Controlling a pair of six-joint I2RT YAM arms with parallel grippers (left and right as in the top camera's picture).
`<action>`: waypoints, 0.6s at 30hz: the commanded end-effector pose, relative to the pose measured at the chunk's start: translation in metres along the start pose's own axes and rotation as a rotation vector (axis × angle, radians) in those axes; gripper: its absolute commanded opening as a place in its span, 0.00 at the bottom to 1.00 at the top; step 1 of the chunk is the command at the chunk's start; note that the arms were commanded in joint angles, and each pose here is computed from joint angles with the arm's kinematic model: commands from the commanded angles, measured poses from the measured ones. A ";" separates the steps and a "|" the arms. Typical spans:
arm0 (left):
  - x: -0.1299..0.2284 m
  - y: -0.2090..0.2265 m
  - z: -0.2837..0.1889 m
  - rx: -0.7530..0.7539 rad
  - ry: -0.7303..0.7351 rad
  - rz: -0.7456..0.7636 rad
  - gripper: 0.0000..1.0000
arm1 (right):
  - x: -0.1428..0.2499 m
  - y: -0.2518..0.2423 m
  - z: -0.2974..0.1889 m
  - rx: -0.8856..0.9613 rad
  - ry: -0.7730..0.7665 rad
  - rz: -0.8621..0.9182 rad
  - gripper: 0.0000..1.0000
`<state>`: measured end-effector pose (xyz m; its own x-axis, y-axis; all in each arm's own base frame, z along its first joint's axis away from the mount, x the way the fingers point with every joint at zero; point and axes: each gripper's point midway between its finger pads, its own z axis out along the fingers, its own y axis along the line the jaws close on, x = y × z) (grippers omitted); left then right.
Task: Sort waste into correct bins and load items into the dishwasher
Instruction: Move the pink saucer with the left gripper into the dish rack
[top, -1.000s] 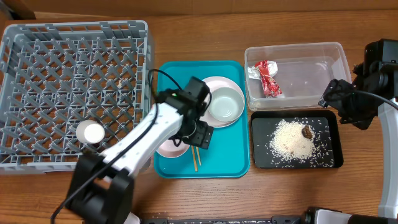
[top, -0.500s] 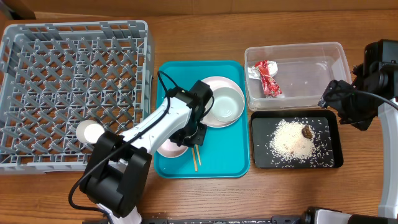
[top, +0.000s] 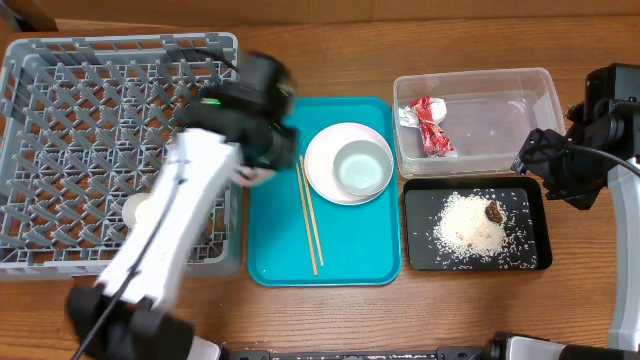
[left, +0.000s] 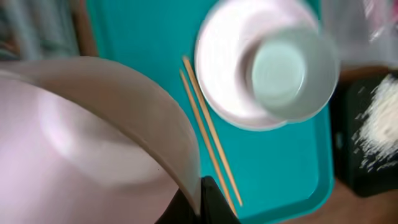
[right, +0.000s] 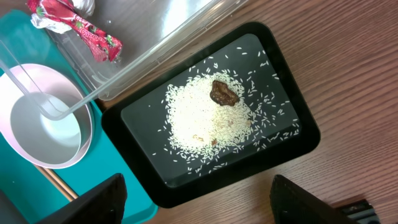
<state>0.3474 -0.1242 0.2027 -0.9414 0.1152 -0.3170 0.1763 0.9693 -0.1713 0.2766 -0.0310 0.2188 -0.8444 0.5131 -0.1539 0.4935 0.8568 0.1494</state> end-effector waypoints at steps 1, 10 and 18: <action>-0.018 0.008 -0.035 0.187 -0.107 0.128 0.04 | -0.005 0.002 -0.011 -0.017 -0.039 -0.004 0.75; -0.042 0.082 -0.057 0.561 -0.307 0.049 0.04 | -0.004 0.002 -0.011 -0.015 -0.036 -0.004 0.75; -0.049 0.149 -0.037 0.736 -0.414 -0.089 0.04 | -0.001 0.001 -0.011 -0.011 -0.025 -0.003 0.75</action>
<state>0.4012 0.0199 0.2190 -0.8553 -0.1439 -0.4978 0.2803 0.6795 -0.6780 0.2734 -0.0305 0.2182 -0.8463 0.5135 -0.1417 0.4954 0.8565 0.1448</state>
